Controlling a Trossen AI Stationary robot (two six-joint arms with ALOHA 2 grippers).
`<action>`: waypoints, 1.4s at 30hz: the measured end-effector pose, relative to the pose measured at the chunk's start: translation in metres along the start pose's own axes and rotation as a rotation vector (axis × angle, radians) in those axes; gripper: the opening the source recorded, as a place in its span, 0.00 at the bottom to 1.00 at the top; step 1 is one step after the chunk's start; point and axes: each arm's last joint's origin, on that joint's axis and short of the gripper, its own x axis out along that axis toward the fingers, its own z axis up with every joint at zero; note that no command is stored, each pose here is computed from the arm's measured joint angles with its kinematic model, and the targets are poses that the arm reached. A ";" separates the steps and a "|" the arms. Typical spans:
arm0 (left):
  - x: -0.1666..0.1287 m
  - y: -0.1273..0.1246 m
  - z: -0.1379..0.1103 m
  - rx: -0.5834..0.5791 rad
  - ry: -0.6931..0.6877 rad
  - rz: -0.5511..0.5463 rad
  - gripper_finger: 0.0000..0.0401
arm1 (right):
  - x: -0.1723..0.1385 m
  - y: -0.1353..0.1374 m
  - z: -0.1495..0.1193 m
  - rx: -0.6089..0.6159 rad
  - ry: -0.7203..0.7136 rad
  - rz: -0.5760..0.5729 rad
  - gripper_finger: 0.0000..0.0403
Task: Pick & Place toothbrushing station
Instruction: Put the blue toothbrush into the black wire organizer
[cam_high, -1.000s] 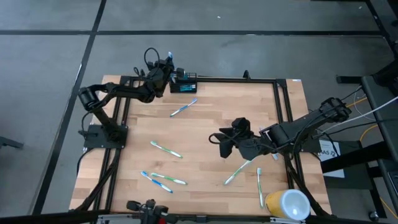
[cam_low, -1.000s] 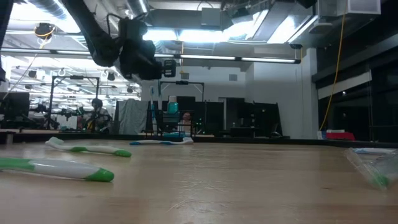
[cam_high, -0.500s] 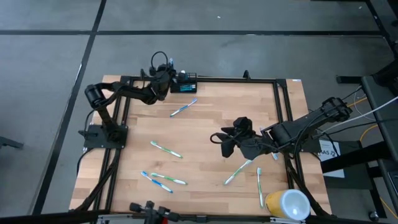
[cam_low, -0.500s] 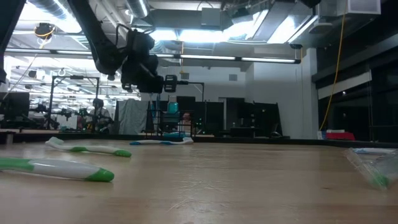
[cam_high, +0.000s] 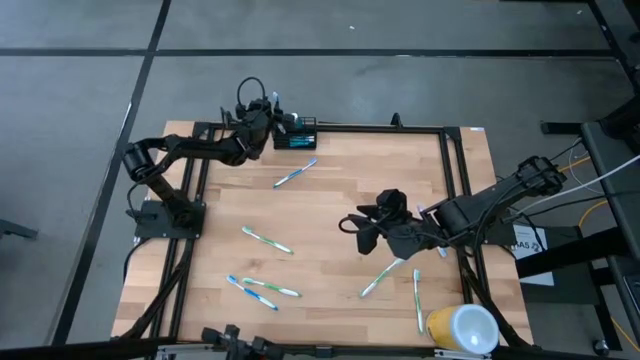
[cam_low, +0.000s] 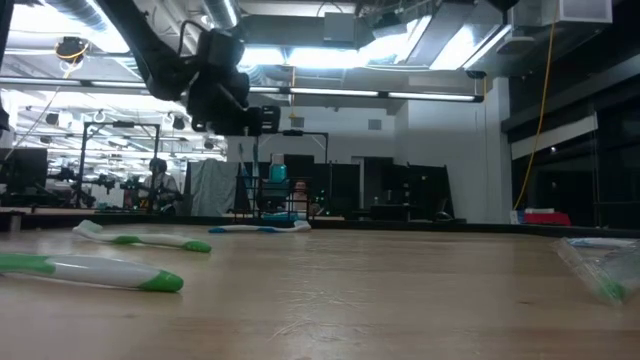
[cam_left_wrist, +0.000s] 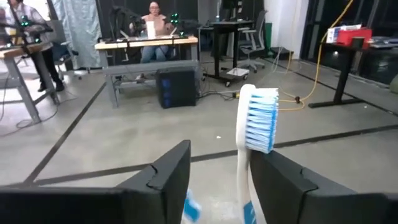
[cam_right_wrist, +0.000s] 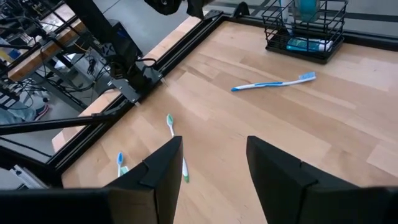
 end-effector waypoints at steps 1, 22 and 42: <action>0.000 0.000 0.000 -0.005 0.004 0.000 0.41 | 0.000 0.000 0.000 0.003 0.000 0.000 0.45; -0.007 -0.002 -0.019 0.056 0.159 -0.003 0.45 | -0.011 0.003 -0.010 0.016 -0.018 -0.002 0.45; -0.017 -0.005 -0.011 0.092 0.145 -0.013 0.52 | -0.013 0.000 -0.013 0.009 -0.001 -0.020 0.45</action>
